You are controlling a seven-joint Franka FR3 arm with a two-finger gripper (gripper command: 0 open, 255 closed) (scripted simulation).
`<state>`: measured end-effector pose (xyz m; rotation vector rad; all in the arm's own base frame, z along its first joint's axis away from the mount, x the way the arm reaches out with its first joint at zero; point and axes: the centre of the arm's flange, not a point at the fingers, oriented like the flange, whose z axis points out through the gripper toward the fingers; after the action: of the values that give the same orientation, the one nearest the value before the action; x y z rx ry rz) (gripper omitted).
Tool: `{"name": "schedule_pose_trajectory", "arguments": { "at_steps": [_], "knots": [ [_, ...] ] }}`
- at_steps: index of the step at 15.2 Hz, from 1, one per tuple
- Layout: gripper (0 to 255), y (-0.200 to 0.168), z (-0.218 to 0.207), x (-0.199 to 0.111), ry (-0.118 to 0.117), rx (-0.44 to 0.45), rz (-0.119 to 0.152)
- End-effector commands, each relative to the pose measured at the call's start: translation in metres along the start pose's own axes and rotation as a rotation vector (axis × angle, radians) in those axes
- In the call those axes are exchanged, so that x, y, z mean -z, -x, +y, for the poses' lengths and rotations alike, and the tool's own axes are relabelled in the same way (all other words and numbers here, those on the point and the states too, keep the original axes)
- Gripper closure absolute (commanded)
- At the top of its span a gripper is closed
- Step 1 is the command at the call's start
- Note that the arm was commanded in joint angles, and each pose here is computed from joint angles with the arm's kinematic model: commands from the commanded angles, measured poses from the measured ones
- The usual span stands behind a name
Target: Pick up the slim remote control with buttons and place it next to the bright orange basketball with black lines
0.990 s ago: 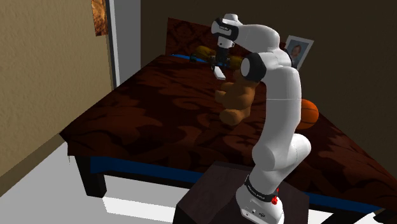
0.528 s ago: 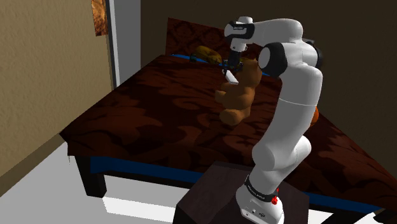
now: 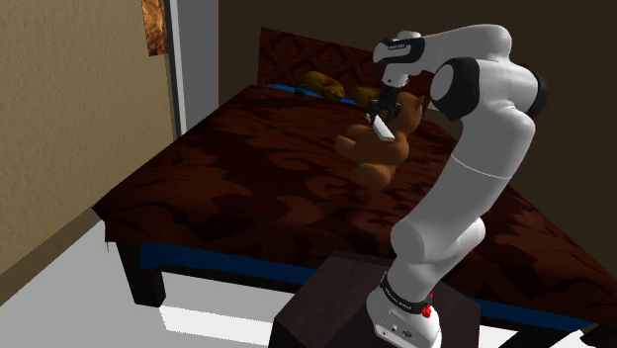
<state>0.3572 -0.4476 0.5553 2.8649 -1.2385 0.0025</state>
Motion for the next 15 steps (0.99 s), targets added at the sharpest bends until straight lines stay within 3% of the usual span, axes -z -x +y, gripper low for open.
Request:
{"name": "schedule_pose_trajectory", "arguments": {
  "at_steps": [1, 15],
  "knots": [
    [255, 0.017, 0.022, 0.001, 0.0, 0.0, -0.001],
    [255, 0.124, 0.172, 0.0, 0.0, 0.0, -0.001]
  ]
}}
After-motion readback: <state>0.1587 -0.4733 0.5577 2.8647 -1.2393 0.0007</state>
